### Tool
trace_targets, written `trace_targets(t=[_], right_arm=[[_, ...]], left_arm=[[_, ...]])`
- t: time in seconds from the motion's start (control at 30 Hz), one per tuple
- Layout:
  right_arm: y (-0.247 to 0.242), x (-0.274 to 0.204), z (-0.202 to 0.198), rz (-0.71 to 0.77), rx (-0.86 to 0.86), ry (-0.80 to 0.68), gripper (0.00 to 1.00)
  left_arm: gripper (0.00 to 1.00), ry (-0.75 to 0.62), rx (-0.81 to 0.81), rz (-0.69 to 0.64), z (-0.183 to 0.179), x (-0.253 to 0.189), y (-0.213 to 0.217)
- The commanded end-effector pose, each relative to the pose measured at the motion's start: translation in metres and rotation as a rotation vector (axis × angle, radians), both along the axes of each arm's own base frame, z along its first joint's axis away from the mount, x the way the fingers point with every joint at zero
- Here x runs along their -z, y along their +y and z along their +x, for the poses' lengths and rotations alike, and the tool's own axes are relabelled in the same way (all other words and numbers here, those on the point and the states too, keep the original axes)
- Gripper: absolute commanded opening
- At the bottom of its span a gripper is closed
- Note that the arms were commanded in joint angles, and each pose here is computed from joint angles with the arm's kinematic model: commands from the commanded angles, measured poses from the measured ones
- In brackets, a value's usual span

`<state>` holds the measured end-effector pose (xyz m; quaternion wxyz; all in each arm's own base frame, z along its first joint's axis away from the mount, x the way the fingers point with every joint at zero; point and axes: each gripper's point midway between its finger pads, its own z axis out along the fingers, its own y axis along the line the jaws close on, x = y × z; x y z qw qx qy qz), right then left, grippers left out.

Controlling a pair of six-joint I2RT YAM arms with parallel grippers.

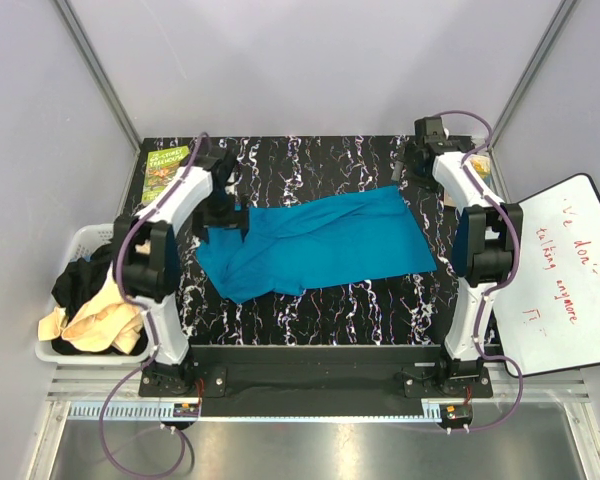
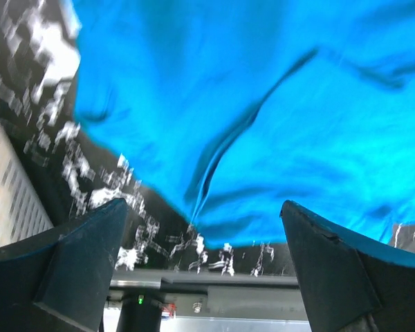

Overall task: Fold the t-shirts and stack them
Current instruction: Fold the flattened tshirt in 1/3 of the way

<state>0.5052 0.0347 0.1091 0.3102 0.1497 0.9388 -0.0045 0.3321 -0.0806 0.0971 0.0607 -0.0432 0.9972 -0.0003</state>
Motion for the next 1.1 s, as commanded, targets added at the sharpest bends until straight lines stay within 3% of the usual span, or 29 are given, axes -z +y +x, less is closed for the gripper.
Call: trace_targets(t=[0.0, 0.03, 0.07, 0.1, 0.27, 0.67, 1.07], right_arm=[[0.005, -0.020, 0.013, 0.028, 0.002, -0.050, 0.88], [0.007, -0.019, 0.014, 0.040, -0.005, -0.049, 0.88], [0.010, -0.018, 0.014, 0.049, -0.005, -0.048, 0.88], [0.011, -0.018, 0.015, 0.054, -0.008, -0.047, 0.88], [0.014, -0.015, 0.009, 0.066, -0.024, -0.033, 0.87], [0.012, -0.004, 0.000, 0.053, -0.035, 0.003, 0.87], [0.013, 0.000, 0.000, 0.054, -0.042, 0.015, 0.87]], left_arm=[[0.84, -0.046, 0.059, -0.030, 0.039, 0.015, -0.019], [0.58, -0.035, 0.059, -0.028, 0.044, 0.024, -0.020], [0.08, -0.058, 0.055, -0.028, 0.056, 0.021, -0.022], [0.00, -0.056, 0.048, -0.021, 0.059, 0.023, -0.022], [0.00, -0.051, 0.032, -0.018, 0.081, 0.034, -0.027], [0.00, -0.020, 0.068, -0.105, 0.083, 0.064, -0.051], [0.00, 0.025, 0.187, -0.129, 0.055, 0.071, -0.086]])
